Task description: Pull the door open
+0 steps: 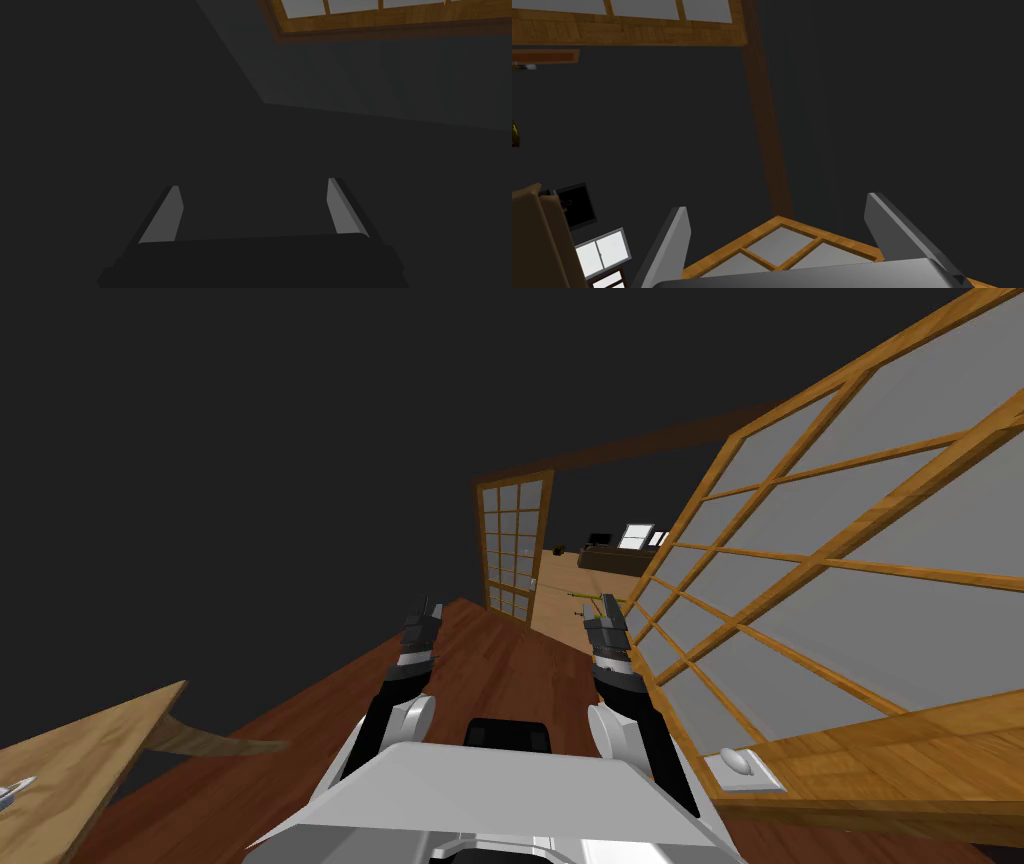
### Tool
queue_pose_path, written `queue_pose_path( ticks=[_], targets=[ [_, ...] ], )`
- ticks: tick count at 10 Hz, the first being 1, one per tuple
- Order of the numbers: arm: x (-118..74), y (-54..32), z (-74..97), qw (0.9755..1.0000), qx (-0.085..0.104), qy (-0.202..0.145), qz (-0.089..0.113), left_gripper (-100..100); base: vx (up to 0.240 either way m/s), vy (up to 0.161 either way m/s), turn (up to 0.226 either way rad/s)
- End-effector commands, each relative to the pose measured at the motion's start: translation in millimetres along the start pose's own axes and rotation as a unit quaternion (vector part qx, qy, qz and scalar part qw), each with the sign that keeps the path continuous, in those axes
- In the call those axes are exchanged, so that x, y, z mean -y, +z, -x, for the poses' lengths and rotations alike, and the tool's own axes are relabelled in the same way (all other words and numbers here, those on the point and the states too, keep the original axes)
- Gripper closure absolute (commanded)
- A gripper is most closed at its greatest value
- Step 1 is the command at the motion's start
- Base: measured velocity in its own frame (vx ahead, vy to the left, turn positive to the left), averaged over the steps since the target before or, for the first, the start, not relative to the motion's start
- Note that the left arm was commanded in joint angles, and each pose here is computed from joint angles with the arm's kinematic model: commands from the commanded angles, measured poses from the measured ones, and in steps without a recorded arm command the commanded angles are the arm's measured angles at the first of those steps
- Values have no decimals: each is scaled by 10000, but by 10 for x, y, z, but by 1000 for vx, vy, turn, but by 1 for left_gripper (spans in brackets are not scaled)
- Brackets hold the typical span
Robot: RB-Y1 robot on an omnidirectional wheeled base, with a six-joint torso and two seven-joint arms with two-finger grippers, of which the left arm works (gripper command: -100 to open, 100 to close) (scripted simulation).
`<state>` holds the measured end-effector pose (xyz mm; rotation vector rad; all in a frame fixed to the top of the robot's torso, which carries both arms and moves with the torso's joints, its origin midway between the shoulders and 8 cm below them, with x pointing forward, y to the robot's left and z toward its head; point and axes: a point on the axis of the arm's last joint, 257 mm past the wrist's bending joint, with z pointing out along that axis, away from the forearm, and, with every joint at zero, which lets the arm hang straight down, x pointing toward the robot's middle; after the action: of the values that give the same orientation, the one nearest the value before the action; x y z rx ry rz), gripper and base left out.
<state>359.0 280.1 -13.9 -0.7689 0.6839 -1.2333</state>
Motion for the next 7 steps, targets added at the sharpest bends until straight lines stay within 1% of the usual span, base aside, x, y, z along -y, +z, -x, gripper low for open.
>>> queue_pose_path(
  ticks=[1, 2, 3, 5, 6, 7],
  targets=[
    [-117, -22, -13, 9997, -77, 232, 72, -100, 71, -12, -105],
    [-183, -35, -18, 9992, -116, 361, 111, -100, 116, -40, -109],
    [-215, -42, -20, 9989, -136, 425, 131, -100, 104, -36, -39],
    [-343, -69, -25, 9973, -208, 675, 205, -100, 96, -38, -71],
    [-436, -90, -26, 9957, -259, 856, 258, -100, 113, -38, -88],
    [-484, -102, -25, 9946, -286, 951, 285, -100, 107, -40, -73]
  ],
)
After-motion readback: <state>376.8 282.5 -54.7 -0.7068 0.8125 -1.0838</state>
